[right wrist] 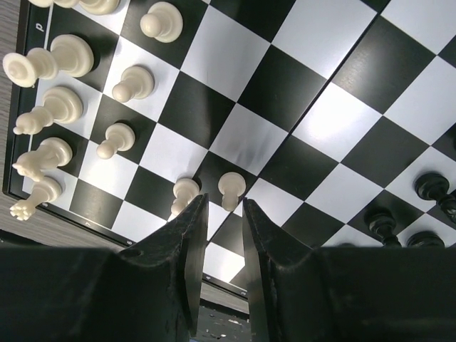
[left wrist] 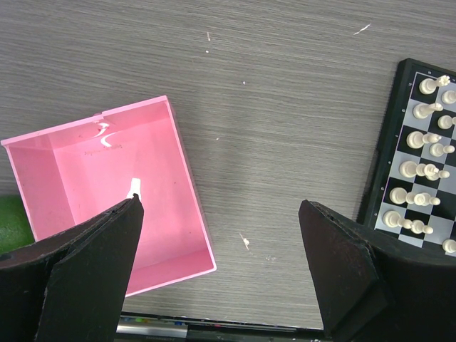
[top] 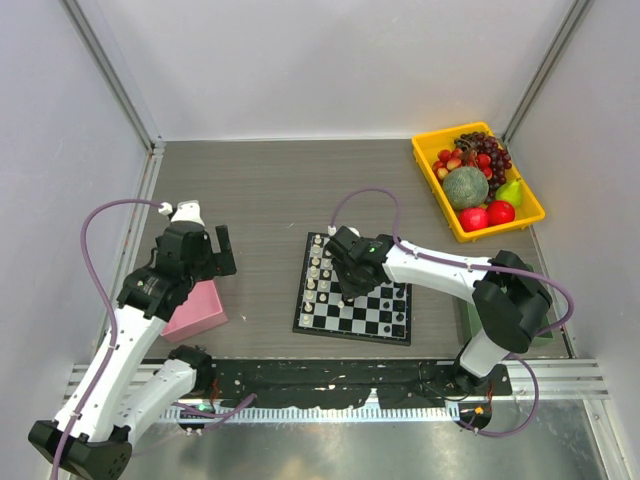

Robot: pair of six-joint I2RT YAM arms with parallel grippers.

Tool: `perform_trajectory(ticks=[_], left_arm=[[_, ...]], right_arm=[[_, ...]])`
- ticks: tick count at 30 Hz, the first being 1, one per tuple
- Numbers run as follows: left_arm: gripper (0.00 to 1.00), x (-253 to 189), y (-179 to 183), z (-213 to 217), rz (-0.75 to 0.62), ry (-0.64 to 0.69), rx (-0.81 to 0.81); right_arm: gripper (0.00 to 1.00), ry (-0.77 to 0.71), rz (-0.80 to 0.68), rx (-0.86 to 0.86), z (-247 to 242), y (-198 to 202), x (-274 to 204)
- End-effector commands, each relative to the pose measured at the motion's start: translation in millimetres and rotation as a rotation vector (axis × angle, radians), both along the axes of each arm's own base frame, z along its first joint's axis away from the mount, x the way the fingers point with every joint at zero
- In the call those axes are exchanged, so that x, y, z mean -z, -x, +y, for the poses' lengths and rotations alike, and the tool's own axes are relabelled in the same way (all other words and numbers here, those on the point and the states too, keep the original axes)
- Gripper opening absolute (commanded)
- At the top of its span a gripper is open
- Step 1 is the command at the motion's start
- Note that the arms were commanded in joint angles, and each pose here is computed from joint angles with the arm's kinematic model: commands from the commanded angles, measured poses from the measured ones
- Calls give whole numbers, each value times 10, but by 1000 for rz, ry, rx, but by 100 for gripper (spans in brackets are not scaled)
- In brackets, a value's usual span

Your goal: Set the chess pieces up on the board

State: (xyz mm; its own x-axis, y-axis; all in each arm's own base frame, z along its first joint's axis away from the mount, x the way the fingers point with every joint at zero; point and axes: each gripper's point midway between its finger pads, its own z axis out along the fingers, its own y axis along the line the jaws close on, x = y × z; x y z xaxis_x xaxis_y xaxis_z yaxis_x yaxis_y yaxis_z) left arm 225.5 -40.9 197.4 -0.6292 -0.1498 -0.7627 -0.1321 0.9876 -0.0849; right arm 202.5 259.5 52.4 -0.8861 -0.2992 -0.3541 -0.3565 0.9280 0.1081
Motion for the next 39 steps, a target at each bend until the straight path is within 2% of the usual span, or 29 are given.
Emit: perform_trajectory(ticks=[1, 3, 7, 22, 26, 34, 39], left_arm=[[99, -92, -81, -25, -45, 16, 2], [99, -96, -80, -22, -47, 16, 1], [99, -87, -77, -13, -46, 12, 0], [99, -80, -65, 4, -45, 6, -6], [99, -74, -59, 3, -42, 6, -5], [99, -81, -47, 16, -44, 3, -8], [99, -90, -38, 15, -52, 9, -8]], right_arm=[[32, -39, -20, -2, 72, -50, -63], [31, -36, -18, 1, 62, -56, -57], [22, -31, -29, -6, 58, -71, -75], [21, -11, -30, -16, 55, -107, -54], [12, -17, -46, -19, 62, -130, -132], [11, -14, -124, -18, 30, -234, -434], [11, -53, -131, -43, 171, -184, -552]])
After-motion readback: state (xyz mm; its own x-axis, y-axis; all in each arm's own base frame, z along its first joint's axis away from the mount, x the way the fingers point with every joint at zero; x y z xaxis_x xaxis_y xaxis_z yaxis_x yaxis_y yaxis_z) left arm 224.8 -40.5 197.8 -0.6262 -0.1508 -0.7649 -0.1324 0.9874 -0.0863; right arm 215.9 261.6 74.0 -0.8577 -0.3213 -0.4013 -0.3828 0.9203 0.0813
